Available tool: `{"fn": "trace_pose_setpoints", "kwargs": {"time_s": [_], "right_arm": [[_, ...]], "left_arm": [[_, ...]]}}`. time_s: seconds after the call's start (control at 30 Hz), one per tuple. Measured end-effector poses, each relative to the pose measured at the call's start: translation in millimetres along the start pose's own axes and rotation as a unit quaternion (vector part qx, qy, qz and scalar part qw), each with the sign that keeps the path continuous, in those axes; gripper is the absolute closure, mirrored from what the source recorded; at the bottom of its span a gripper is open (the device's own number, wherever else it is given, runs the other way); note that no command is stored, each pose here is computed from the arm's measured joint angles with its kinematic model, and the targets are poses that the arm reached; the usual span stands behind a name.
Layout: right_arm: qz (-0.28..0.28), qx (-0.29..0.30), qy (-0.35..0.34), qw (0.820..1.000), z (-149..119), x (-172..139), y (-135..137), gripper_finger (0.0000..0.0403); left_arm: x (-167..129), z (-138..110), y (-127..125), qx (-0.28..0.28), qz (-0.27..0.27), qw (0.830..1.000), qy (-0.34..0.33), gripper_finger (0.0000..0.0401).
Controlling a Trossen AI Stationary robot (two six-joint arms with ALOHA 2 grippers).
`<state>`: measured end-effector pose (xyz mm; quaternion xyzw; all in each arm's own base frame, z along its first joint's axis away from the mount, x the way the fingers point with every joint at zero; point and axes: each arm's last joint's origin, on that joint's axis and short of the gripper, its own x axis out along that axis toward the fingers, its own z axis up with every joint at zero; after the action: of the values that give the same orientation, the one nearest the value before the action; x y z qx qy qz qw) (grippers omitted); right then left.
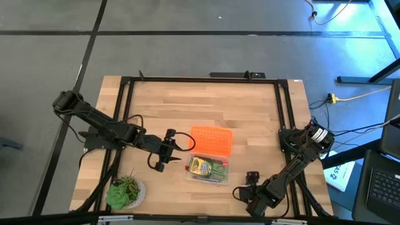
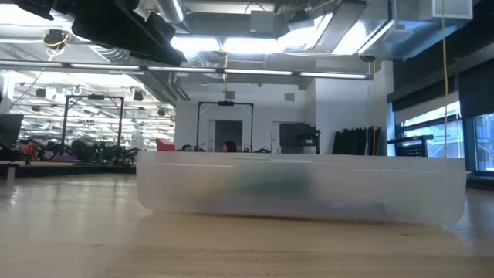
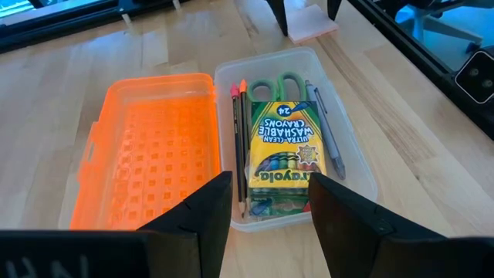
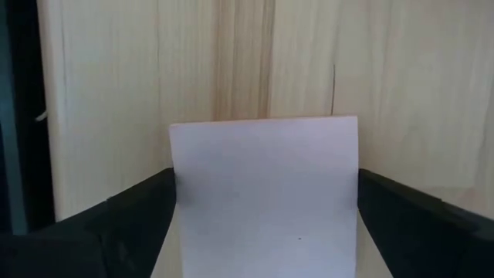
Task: Pack school essentials
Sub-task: Put the pink sticky note into the orange supply box
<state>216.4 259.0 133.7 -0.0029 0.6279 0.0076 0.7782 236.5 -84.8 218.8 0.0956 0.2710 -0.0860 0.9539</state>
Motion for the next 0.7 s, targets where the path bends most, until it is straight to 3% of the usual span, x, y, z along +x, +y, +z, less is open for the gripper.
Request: {"fn": "trace_pose_setpoints", "kwargs": {"time_s": [0.37,0.7], "right_arm": [[0.003,0.01,0.004,1.0,0,0,0,0.0066],[-0.004,0.028,0.014,0.999,12,-14,4,0.0076]], "left_arm": [[0,0,0,0.0,0.0,1.0,0.0,0.0237],[0,0,0,0.0,0.0,1.0,0.0,0.0237]]}}
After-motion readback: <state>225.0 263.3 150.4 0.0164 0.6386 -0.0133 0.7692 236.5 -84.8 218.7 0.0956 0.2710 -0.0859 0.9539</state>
